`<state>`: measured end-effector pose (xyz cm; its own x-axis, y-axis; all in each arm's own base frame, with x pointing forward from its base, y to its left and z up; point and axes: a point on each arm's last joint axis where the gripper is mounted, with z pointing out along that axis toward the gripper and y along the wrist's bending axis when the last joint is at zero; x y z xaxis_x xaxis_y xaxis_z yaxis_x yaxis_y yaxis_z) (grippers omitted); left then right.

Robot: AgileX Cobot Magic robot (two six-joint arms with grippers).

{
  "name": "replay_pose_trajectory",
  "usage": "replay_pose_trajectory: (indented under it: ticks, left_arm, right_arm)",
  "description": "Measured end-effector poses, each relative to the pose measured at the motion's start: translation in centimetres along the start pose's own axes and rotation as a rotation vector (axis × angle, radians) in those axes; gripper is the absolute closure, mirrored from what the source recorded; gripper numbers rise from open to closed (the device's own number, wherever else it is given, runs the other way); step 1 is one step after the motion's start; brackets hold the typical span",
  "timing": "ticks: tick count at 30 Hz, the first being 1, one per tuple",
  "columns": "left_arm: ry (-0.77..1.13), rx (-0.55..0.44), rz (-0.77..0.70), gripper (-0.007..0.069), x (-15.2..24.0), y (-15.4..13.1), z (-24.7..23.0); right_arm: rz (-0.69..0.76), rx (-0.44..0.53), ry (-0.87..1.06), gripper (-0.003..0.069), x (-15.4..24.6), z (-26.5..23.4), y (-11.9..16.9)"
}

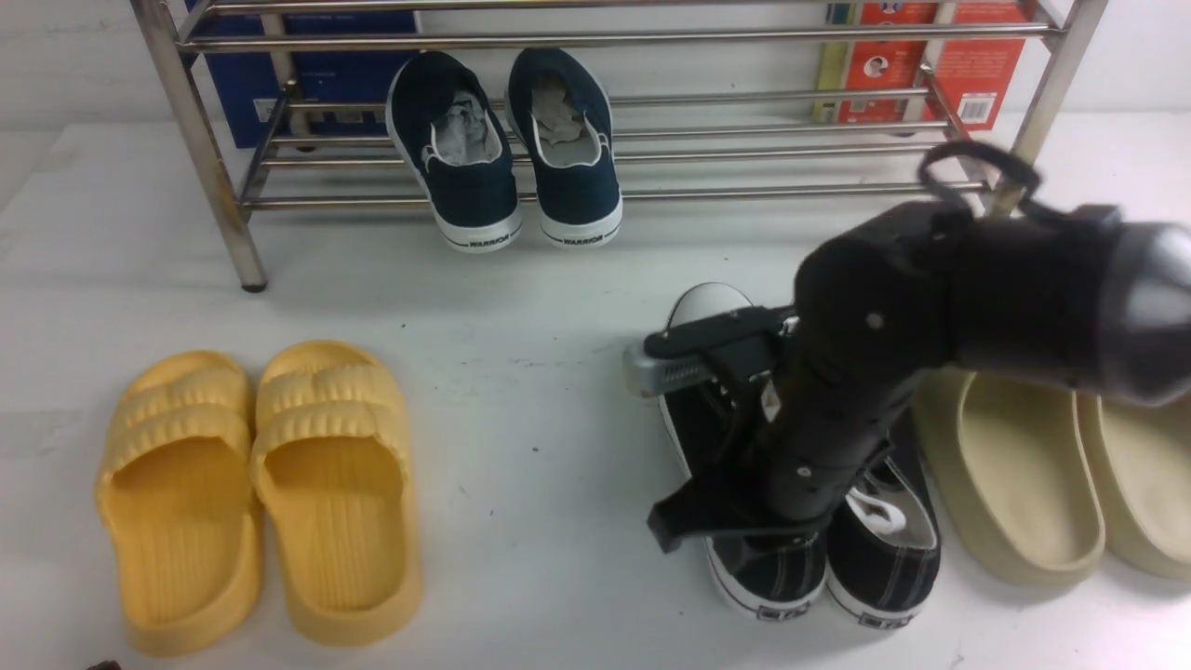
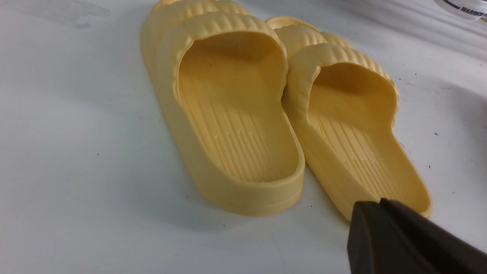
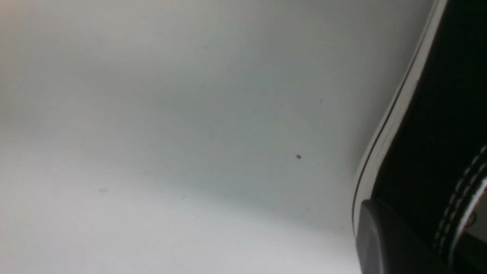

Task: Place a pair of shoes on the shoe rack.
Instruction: Use the right arm to put a shoe into the shoe rack

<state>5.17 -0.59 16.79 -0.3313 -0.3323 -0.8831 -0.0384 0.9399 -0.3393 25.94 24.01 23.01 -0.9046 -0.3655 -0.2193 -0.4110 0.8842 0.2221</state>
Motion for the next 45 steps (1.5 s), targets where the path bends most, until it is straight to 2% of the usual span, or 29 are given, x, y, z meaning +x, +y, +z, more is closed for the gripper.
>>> replay_pose_trajectory:
  ticks: [5,13,19,24,28,38,45]
  left_arm:
    - [0.000,0.000,0.000,0.0587,0.0,0.0,0.0]
    - [0.000,0.000,0.000,0.0581,0.0,0.0,0.0]
    - [0.000,0.000,0.000,0.0571,0.0,0.0,0.0]
    - [0.000,0.000,0.000,0.0566,0.0,0.0,0.0]
    - [0.000,0.000,0.000,0.0564,0.0,0.0,0.0]
    - [0.000,0.000,0.000,0.0554,0.0,0.0,0.0]
    - [0.000,0.000,0.000,0.0547,0.0,0.0,0.0]
  right_arm:
    - [-0.020,-0.055,-0.115,0.0634,1.3,-6.9,0.8]
    - [-0.102,-0.008,-0.179,0.0633,-0.3,-9.2,0.9]
    - [-0.101,0.054,-0.198,0.0630,-4.9,-7.9,-1.3]
    - [-0.074,0.099,-0.182,0.0630,-9.9,-5.5,-4.9]
    - [-0.079,0.121,-0.194,0.0630,-12.2,-4.6,-6.3]
    - [-0.104,0.121,-0.262,0.0629,-17.3,-2.8,-7.8]
    - [-0.094,0.123,-0.284,0.0629,-18.7,-1.4,-9.1]
